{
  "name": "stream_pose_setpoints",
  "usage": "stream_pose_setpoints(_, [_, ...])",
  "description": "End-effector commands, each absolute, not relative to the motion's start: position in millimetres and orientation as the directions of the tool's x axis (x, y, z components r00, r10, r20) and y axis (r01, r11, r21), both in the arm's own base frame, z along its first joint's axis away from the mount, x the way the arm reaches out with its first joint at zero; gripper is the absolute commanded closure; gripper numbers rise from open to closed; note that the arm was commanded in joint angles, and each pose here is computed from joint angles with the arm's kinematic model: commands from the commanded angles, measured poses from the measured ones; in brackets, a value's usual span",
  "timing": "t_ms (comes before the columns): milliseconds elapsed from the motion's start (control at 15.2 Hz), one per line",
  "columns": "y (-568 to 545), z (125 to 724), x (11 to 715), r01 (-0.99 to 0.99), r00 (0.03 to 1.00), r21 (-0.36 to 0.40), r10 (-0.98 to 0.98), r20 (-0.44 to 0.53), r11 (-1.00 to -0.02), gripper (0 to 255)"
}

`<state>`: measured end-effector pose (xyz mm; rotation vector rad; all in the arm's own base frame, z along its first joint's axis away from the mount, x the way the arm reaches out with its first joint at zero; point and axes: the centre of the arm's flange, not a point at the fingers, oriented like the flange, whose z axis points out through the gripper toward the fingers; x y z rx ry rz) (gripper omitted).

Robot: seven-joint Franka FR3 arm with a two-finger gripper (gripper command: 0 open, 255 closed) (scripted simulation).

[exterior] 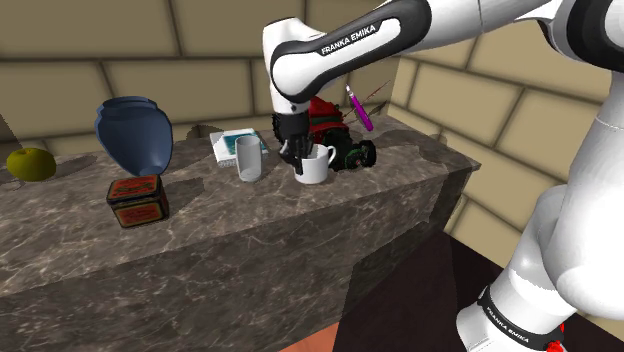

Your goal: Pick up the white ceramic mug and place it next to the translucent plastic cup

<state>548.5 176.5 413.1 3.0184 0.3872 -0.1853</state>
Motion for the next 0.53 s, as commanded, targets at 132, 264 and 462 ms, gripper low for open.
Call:
stream_pose_setpoints(132, [177, 393, 549, 0.256, 0.961, 0.077, 0.245, -0.131, -0.964, 255])
stream_pose_setpoints(264, [177, 382, 549, 0.256, 0.961, 0.077, 0.245, -0.131, -0.964, 255])
stream_pose_setpoints(462, [177, 366, 549, 0.256, 0.961, 0.077, 0.245, -0.131, -0.964, 255])
